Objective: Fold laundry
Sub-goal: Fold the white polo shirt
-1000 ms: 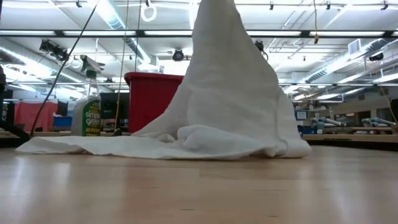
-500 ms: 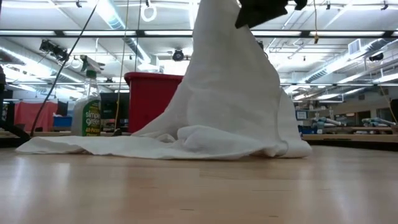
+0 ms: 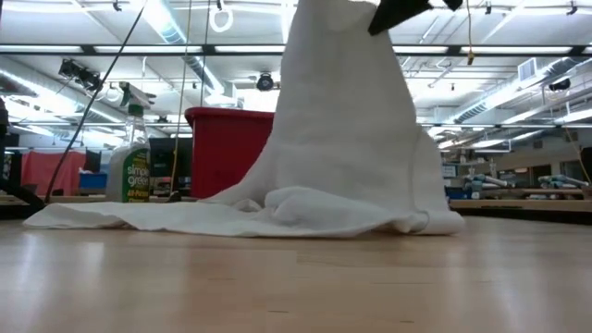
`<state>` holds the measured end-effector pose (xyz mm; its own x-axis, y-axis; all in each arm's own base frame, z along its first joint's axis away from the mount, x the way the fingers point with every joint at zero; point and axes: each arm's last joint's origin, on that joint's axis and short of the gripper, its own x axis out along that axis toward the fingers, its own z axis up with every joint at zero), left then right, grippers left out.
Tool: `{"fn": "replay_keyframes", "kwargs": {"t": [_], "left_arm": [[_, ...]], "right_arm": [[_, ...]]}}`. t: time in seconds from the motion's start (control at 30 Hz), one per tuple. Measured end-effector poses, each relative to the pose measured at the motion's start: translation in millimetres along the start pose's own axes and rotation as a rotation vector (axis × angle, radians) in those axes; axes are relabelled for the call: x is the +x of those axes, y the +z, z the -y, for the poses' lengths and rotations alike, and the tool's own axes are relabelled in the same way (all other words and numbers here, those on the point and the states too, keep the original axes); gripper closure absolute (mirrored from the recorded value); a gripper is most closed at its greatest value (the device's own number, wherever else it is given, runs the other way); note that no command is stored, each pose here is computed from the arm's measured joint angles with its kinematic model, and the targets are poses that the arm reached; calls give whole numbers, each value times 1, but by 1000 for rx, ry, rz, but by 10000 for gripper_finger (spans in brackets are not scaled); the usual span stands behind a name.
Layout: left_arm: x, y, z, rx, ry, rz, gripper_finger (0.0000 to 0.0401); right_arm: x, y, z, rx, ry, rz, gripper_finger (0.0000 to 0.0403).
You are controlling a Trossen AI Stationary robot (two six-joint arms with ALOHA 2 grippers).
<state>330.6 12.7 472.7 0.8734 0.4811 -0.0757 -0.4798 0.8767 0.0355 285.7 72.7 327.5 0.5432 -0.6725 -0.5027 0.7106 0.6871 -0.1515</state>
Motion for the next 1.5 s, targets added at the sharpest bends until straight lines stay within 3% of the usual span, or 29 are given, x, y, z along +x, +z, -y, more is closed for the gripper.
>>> {"fn": "replay_keyframes", "kwargs": {"t": [0.23,0.43,0.63,0.77,0.87,1.03,1.17,1.27,1.5], "left_arm": [[-5,-6,-2,32,-31,-82,250],[-26,-17,4,87,-110,-240,176],[-45,-56,48,53,-313,-431,177],[-57,-100,90,65,-430,-443,191],[-61,-139,112,35,-483,-409,202],[-52,-200,132,-35,-455,-482,208],[-46,-241,135,58,-372,-674,208],[-46,-255,135,136,-357,-740,209],[-24,-277,127,154,-361,-833,209]], "right_arm": [[-16,23,46,179,241,-159,396],[-27,36,80,448,276,-172,396],[-31,44,106,581,257,-138,396],[-30,48,118,682,212,-106,396],[-27,49,121,685,188,-98,396],[-20,50,119,693,157,-95,396],[-17,50,115,677,156,-104,396],[-15,50,112,656,167,-111,396],[-17,53,106,655,215,-85,395]]}}
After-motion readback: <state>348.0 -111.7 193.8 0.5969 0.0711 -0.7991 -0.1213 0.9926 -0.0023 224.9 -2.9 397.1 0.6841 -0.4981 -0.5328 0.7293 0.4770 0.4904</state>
